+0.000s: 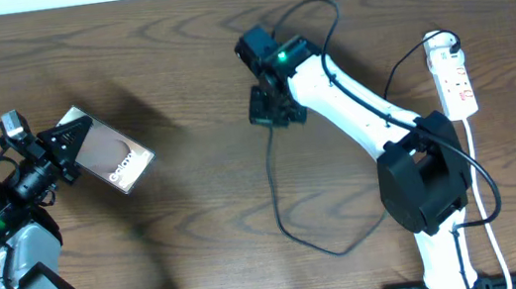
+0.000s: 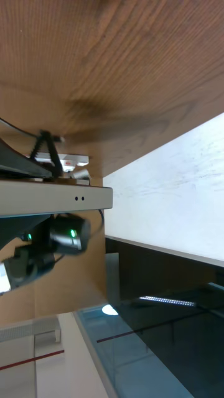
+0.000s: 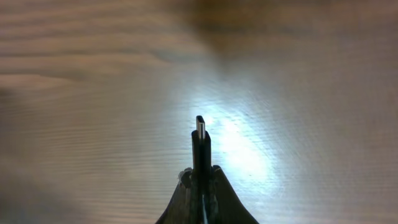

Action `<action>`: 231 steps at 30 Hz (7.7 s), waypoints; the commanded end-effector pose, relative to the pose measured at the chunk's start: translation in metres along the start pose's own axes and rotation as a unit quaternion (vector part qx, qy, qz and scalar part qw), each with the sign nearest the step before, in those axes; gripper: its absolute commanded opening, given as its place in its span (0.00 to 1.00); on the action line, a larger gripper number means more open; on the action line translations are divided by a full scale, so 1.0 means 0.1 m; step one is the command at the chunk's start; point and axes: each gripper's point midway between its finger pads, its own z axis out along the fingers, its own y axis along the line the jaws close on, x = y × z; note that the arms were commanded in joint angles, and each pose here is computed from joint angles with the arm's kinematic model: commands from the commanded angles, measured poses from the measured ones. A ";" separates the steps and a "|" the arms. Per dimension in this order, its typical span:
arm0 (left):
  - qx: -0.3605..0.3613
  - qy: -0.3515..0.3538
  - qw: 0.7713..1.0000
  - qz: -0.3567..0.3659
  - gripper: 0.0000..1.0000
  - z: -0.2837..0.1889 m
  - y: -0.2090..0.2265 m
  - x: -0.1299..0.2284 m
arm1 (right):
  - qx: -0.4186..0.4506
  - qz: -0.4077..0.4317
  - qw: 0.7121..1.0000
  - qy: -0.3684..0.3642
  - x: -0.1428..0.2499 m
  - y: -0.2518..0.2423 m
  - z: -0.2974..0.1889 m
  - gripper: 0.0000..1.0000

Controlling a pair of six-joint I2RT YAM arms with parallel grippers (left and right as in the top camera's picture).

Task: Plug charger to phone and switch on socket
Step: 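Lift the plug upward with the right gripper, then carry the plug toward the bottom of the phone in the left gripper, then push the plug into the phone's bottom port with the right gripper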

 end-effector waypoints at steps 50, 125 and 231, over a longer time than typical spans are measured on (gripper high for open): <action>0.007 0.026 0.999 0.019 0.08 -0.01 -0.05 0.09 | -0.388 -0.274 0.875 0.094 0.58 1.23 -0.41 0.01; 0.027 0.075 0.985 0.153 0.07 0.20 -0.17 0.30 | -0.669 -0.481 0.550 0.134 1.87 1.44 -0.56 0.01; 0.017 0.019 0.978 0.206 0.08 0.46 -0.19 0.17 | -0.642 -0.436 0.625 0.078 1.35 1.91 -0.71 0.01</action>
